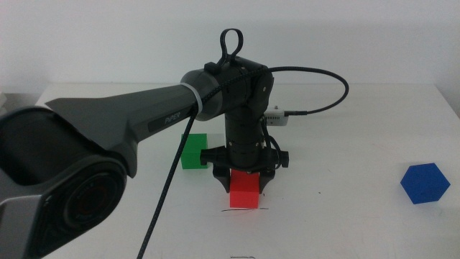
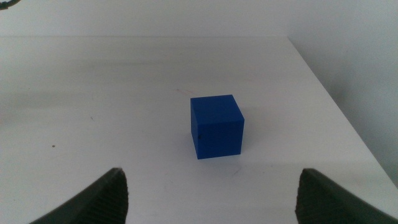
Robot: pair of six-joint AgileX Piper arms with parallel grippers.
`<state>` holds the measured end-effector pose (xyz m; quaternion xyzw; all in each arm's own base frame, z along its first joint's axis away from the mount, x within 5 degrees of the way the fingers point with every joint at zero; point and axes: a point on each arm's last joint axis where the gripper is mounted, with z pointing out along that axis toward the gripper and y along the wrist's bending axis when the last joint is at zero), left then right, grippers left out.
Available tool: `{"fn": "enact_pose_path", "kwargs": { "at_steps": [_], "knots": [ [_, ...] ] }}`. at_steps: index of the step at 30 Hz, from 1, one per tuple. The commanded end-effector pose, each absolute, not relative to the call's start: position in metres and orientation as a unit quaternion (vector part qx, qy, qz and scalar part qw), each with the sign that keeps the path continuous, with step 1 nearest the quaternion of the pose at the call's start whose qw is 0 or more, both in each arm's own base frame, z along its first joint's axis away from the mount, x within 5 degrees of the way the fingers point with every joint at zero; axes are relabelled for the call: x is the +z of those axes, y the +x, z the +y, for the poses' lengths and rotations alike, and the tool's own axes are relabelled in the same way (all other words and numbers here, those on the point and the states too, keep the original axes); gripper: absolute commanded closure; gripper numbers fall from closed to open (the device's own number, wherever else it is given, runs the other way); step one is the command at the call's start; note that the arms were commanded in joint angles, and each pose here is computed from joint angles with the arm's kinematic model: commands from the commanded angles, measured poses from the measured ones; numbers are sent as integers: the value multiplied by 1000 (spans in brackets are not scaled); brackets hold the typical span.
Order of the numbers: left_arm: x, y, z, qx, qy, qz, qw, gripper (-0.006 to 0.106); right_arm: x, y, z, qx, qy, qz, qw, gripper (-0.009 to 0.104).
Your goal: Stack red cubes first, then green, then blue cubes in a specific spot.
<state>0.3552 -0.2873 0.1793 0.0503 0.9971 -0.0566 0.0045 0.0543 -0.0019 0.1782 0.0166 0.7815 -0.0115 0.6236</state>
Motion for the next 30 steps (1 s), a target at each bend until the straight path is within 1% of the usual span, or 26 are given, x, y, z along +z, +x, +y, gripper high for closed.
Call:
{"fn": "enact_pose_path", "kwargs": {
  "at_steps": [1, 3, 4, 5, 13, 19, 26, 30],
  "knots": [
    [202, 353, -291, -85, 58, 994, 29, 29, 189, 54, -3, -20, 15, 747, 664, 2],
    [202, 354, -291, -85, 59, 994, 31, 16, 189, 54, -3, -20, 15, 747, 664, 2],
    [204, 354, -291, -86, 59, 994, 33, 13, 189, 54, -3, -20, 15, 747, 664, 2],
    [205, 355, -292, -86, 62, 994, 36, 6, 189, 54, -3, -20, 15, 747, 664, 2],
    [222, 358, -294, -91, 78, 992, 47, 7, 189, 54, -3, -20, 15, 747, 664, 2],
    [230, 356, -288, -74, 80, 994, 27, 7, 189, 54, -3, -20, 15, 747, 664, 2],
    [241, 357, -284, -73, 87, 993, 43, 7, 189, 54, -3, -20, 15, 747, 664, 2],
    [253, 354, -282, -80, 87, 992, 54, 7, 189, 54, -3, -20, 15, 747, 664, 2]
  ]
}}
